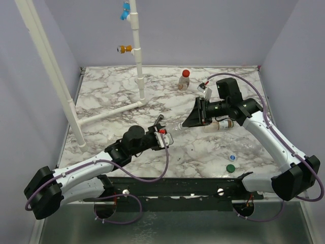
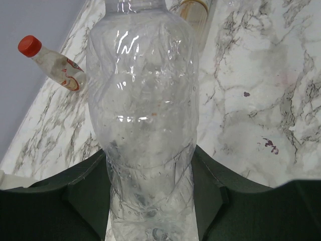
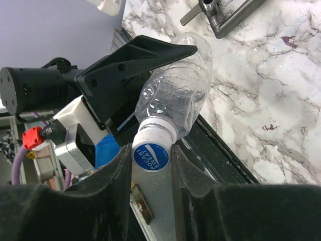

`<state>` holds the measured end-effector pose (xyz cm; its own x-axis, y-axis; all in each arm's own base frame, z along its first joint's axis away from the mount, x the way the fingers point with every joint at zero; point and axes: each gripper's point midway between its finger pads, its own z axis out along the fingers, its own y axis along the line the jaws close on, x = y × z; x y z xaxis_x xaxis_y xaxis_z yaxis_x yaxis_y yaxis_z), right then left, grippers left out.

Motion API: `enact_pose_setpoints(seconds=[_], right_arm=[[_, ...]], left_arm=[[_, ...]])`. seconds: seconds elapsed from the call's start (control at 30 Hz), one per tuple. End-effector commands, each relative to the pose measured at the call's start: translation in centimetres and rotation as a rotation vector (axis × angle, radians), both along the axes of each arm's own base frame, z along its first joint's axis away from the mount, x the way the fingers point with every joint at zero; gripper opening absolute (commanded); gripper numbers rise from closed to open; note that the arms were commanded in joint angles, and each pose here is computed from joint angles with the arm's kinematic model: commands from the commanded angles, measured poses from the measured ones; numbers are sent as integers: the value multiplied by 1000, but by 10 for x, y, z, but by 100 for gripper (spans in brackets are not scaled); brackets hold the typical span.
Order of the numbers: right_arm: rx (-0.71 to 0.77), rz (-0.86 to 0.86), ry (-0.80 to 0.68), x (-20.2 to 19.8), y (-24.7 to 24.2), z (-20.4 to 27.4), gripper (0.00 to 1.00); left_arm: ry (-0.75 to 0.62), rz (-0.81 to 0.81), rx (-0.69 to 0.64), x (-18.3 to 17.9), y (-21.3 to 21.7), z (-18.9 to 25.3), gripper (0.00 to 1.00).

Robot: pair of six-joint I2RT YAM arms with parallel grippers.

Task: Screw on the bottle caps
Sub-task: Screw the bottle cap onto the plastic bottle.

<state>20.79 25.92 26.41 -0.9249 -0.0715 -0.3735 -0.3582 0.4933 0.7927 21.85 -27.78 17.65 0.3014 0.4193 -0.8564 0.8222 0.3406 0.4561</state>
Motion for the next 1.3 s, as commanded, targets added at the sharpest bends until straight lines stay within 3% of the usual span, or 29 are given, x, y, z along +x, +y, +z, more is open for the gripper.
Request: enact_pose_setpoints(seconds=[0.0, 0.33, 0.63, 0.93, 1.27], right_arm=[[-24, -28, 91, -3, 4, -9, 14], [-187, -162, 89, 17, -13, -25, 12], [-170, -163, 124, 14, -10, -29, 11], [-125, -135, 264, 0, -1, -39, 11], [-214, -260, 449, -1, -7, -64, 10]], left_arm=[[-127, 115, -150, 25, -9, 64, 0], [-79, 114, -181, 24, -19, 69, 0], [-16, 126, -204, 27, -27, 66, 0], [-71, 197, -220, 36, -24, 77, 0], [-109, 249, -220, 41, -19, 78, 0]])
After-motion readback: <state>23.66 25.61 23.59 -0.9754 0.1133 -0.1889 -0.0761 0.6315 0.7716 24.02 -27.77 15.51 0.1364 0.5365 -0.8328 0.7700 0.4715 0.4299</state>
